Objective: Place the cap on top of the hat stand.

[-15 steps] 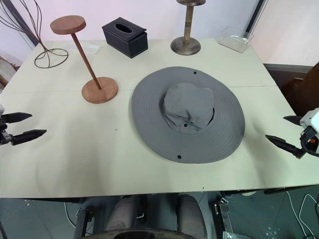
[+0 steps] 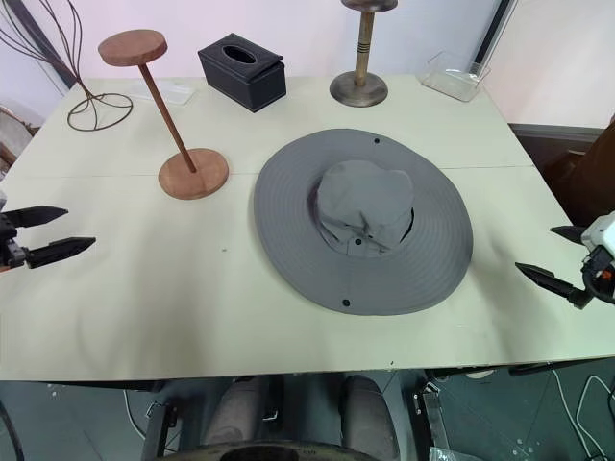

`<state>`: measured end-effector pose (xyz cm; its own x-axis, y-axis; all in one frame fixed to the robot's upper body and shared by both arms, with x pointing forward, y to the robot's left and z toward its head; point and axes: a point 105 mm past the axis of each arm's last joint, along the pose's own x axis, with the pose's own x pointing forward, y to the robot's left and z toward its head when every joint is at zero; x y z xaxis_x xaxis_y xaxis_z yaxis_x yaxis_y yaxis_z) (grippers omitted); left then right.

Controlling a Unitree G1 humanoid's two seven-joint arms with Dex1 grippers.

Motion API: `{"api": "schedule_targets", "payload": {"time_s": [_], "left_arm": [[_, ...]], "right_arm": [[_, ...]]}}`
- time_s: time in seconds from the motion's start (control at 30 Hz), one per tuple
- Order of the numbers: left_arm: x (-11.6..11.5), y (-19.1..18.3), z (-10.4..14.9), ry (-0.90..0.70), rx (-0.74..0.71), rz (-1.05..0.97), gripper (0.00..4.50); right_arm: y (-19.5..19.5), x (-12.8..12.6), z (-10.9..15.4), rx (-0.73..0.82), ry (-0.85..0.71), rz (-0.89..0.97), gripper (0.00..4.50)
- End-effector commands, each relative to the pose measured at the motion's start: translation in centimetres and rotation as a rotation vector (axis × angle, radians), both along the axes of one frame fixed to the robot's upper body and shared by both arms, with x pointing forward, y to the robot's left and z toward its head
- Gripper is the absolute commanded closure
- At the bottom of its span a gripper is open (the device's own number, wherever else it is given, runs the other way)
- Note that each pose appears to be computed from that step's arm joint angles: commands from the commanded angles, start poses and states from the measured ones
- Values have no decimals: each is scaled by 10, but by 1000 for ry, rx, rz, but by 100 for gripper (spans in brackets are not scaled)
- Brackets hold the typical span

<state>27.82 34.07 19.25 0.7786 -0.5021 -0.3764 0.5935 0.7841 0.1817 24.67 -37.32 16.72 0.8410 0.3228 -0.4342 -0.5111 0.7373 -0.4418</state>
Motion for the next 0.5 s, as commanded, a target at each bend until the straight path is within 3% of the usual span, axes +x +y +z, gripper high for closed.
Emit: {"api": "schedule_targets", "payload": {"time_s": [0.03, 0.2, 0.37, 0.5], "left_arm": [[4, -33, 12, -22, -56, -115, 0], [-10, -100, 9, 73, -122, -388, 0], [-21, -148, 15, 157, -155, -645, 0], [-17, -164, 17, 172, -120, -753, 0]], "right_arm": [[2, 3, 24, -134, -79, -3, 5], [40, -10, 44, -202, -120, 103, 5], [125, -34, 44, -202, -187, 287, 5], [167, -62, 9, -265, -123, 379, 5]]}}
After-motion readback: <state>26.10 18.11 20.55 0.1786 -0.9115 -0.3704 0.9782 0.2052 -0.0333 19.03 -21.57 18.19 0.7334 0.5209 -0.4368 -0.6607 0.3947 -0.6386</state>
